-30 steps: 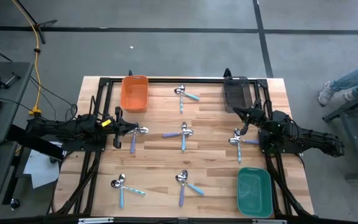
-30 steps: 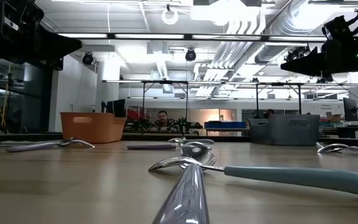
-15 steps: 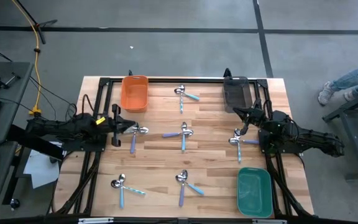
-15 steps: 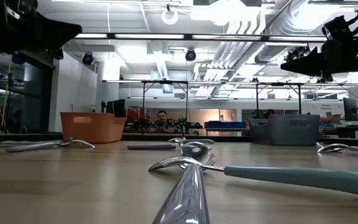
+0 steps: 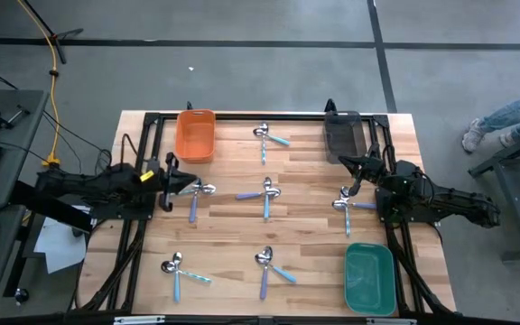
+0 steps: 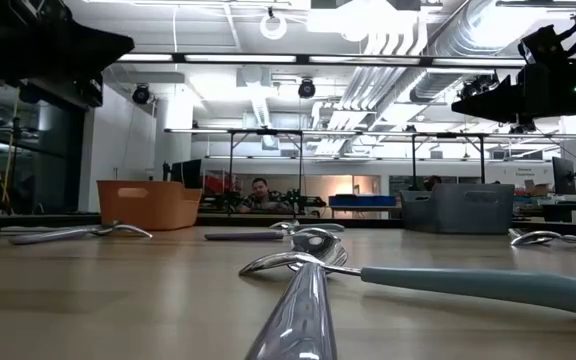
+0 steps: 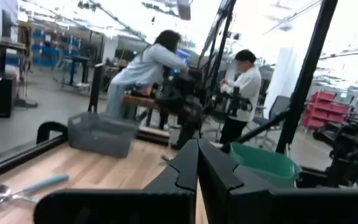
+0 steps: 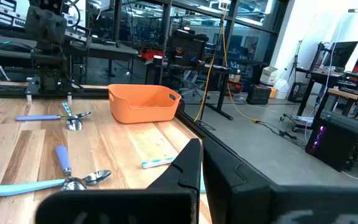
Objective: Sort silverware by color (type)
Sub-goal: Put the white patterned spoon into the black bin
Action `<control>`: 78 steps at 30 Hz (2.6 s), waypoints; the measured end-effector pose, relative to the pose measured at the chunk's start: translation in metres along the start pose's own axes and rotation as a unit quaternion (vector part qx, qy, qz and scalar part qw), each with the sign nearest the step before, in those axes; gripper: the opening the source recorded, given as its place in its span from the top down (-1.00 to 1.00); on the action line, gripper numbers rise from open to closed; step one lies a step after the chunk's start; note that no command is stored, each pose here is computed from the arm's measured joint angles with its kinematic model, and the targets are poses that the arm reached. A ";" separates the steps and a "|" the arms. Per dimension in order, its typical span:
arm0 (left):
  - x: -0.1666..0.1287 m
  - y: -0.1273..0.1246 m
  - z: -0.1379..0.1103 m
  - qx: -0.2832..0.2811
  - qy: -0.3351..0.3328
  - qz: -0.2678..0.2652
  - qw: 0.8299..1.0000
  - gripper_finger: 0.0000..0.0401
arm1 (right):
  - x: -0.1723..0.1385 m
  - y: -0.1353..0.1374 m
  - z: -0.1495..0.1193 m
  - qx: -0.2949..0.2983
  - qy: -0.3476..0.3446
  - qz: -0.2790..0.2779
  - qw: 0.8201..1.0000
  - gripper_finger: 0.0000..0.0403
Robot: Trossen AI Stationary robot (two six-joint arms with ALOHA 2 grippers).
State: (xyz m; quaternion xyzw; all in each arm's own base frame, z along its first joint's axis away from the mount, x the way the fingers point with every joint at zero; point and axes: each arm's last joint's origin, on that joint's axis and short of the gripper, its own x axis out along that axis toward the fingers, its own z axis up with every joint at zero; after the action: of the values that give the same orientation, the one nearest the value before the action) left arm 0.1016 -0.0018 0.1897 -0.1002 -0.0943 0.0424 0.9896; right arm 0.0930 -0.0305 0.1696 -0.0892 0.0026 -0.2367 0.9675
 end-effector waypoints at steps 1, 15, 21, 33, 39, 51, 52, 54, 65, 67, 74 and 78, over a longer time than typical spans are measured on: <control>0.001 0.000 -0.001 0.007 0.005 -0.001 1.000 1.00 | 0.000 0.000 0.000 0.000 0.000 0.000 1.000 1.00; 0.027 -0.005 0.000 0.080 0.294 0.029 0.952 1.00 | 0.000 0.000 0.000 0.000 0.000 0.000 1.000 1.00; 0.045 -0.008 0.005 0.088 0.410 0.084 0.904 1.00 | 0.000 0.000 0.000 0.000 0.000 0.000 1.000 1.00; 0.094 0.004 0.015 0.135 0.592 0.124 0.785 1.00 | 0.000 0.000 0.000 0.000 0.000 0.000 1.000 1.00; 0.112 0.017 0.013 0.141 0.660 0.125 0.727 0.88 | 0.000 0.000 0.000 0.000 0.000 0.000 1.000 1.00; 0.113 0.047 -0.020 0.101 0.771 0.122 0.616 0.48 | 0.000 0.000 0.000 0.000 0.000 0.000 1.000 1.00; 0.114 0.048 -0.021 0.102 0.774 0.121 0.613 0.47 | 0.000 0.000 0.000 0.000 0.000 0.000 1.000 1.00; 0.114 0.051 -0.024 0.100 0.780 0.121 0.606 0.46 | 0.000 0.000 0.000 0.000 0.000 0.000 1.000 1.00; 0.107 0.061 -0.032 0.095 0.802 0.116 0.579 0.45 | 0.000 0.000 0.000 0.000 0.000 0.000 1.000 1.00; 0.103 0.062 -0.035 0.096 0.805 0.113 0.575 0.45 | 0.000 0.000 0.000 0.000 0.000 0.000 1.000 1.00; 0.087 0.064 -0.052 0.117 0.817 0.078 0.559 0.45 | 0.000 0.000 0.000 0.000 0.000 0.000 1.000 1.00; 0.087 0.064 -0.052 0.118 0.815 0.078 0.561 0.45 | 0.000 0.000 0.000 0.000 0.000 0.000 1.000 1.00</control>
State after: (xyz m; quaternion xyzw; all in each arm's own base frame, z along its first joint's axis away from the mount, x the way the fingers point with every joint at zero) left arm 0.1932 0.0594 0.1418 0.0183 0.7668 0.0299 0.6409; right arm 0.0930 -0.0305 0.1697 -0.0892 0.0023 -0.2367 0.9675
